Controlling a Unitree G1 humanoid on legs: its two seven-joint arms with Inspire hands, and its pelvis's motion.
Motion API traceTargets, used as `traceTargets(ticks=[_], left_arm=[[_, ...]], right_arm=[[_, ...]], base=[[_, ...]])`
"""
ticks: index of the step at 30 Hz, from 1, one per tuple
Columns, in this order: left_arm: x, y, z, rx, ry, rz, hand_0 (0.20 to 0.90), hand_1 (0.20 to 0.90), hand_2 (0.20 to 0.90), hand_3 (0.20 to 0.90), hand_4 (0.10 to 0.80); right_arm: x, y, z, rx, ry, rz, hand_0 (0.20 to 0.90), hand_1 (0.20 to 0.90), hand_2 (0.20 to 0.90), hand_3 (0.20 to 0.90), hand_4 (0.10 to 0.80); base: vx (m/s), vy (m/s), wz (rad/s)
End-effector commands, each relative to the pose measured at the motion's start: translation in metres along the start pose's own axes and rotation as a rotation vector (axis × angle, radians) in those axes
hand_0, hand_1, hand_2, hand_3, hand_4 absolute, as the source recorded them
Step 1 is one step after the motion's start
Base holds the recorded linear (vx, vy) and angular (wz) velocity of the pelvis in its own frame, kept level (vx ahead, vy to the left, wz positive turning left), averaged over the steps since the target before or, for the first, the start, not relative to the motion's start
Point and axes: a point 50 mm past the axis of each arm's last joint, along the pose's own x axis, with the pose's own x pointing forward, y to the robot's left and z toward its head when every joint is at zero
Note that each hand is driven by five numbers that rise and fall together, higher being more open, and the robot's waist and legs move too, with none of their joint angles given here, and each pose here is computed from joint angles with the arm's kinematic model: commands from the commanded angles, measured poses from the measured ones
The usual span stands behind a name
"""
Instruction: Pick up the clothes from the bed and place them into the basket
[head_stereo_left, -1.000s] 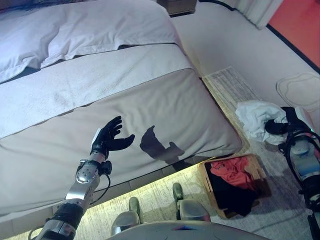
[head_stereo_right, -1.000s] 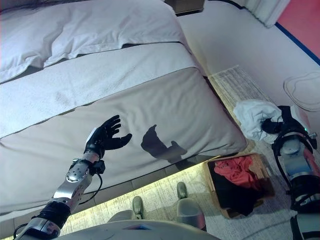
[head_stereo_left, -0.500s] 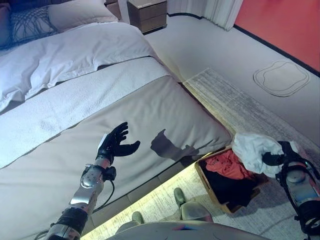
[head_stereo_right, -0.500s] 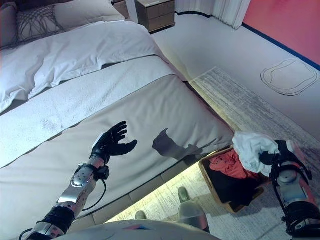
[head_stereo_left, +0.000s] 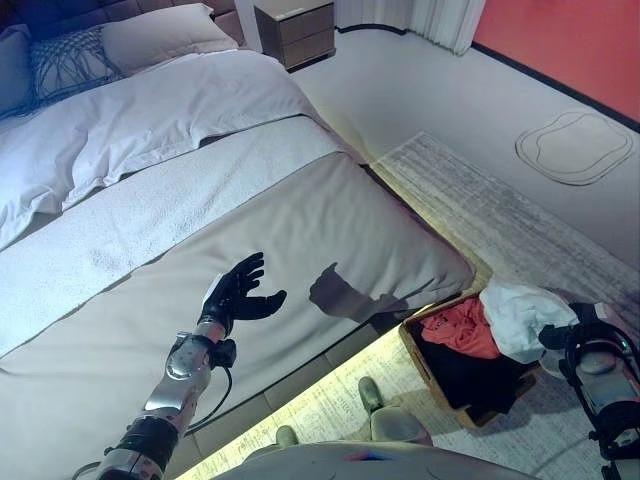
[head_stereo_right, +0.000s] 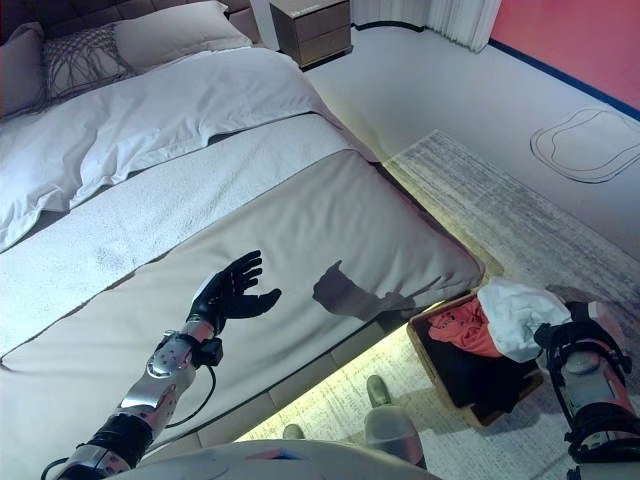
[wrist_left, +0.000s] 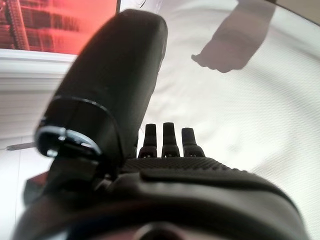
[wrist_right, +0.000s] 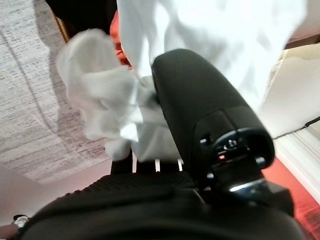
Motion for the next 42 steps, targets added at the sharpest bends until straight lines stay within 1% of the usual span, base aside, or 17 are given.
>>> traceTargets(ticks=[1, 6, 12, 15, 18, 19, 21, 25, 28, 32, 36, 41, 42], left_arm=[[0.016, 0.006, 0.046, 0.049, -0.194, -0.019, 0.900, 0.900, 0.900, 0.900, 0.800], [0.016, 0.004, 0.045, 0.039, -0.192, -0.019, 0.900, 0.900, 0.900, 0.900, 0.800], [0.013, 0.004, 0.044, 0.023, -0.195, -0.016, 0.900, 0.900, 0.900, 0.900, 0.800], [0.011, 0.005, 0.041, 0.017, -0.190, -0.006, 0.900, 0.900, 0.900, 0.900, 0.800], [0.010, 0.006, 0.038, 0.011, -0.185, 0.005, 0.900, 0.900, 0.900, 0.900, 0.800], [0.008, 0.008, 0.036, 0.003, -0.181, 0.019, 0.900, 0.900, 0.900, 0.900, 0.800], [0.008, 0.008, 0.034, -0.010, -0.177, 0.030, 0.900, 0.900, 0.900, 0.900, 0.800], [0.010, 0.002, 0.029, -0.037, -0.170, 0.052, 0.900, 0.900, 0.900, 0.900, 0.800], [0.008, -0.002, 0.025, -0.052, -0.166, 0.073, 0.900, 0.900, 0.900, 0.900, 0.800], [0.010, -0.009, 0.021, -0.084, -0.148, 0.096, 0.900, 0.900, 0.900, 0.900, 0.800], [0.010, -0.018, 0.019, -0.104, -0.140, 0.091, 0.900, 0.900, 0.900, 0.900, 0.800], [0.004, -0.015, 0.016, -0.131, -0.135, 0.100, 0.900, 0.900, 0.900, 0.900, 0.800], [0.004, -0.014, 0.015, -0.130, -0.134, 0.101, 0.900, 0.900, 0.900, 0.900, 0.800]], right_arm=[[0.013, -0.049, 0.049, 0.057, -0.137, -0.200, 0.900, 0.900, 0.900, 0.900, 0.800], [0.011, -0.051, 0.054, 0.036, -0.164, -0.216, 0.900, 0.900, 0.900, 0.900, 0.800], [0.010, -0.047, 0.043, 0.003, -0.140, -0.215, 0.900, 0.900, 0.900, 0.900, 0.800], [0.009, -0.046, 0.045, -0.003, -0.172, -0.222, 0.900, 0.900, 0.900, 0.900, 0.800], [0.005, -0.044, 0.059, 0.010, -0.239, -0.233, 0.900, 0.900, 0.900, 0.900, 0.800], [-0.001, -0.043, 0.079, 0.046, -0.321, -0.249, 0.900, 0.900, 0.900, 0.900, 0.800], [-0.012, -0.040, 0.102, 0.093, -0.427, -0.264, 0.900, 0.900, 0.900, 0.900, 0.800], [-0.037, -0.023, 0.143, 0.160, -0.629, -0.255, 0.900, 0.900, 0.900, 0.900, 0.800], [-0.054, -0.007, 0.165, 0.181, -0.735, -0.223, 0.900, 0.900, 0.900, 0.900, 0.800], [-0.073, 0.021, 0.189, 0.129, -0.855, -0.176, 0.900, 0.900, 0.900, 0.900, 0.800], [-0.084, 0.053, 0.195, 0.122, -0.882, -0.065, 0.900, 0.900, 0.900, 0.900, 0.800], [-0.095, 0.084, 0.188, 0.122, -0.875, 0.038, 0.900, 0.900, 0.900, 0.900, 0.800], [-0.095, 0.085, 0.187, 0.120, -0.875, 0.042, 0.900, 0.900, 0.900, 0.900, 0.800]], base=[[0.000, 0.000, 0.00], [0.000, 0.000, 0.00], [0.000, 0.000, 0.00], [0.011, -0.002, 0.01], [0.016, -0.009, 0.05], [0.026, -0.021, 0.14], [0.010, -0.012, 0.18], [-0.001, 0.010, 0.17], [0.015, 0.005, 0.31], [-0.003, 0.021, 0.29], [0.009, 0.009, 0.33], [0.037, 0.003, 0.32], [0.031, -0.006, 0.27]])
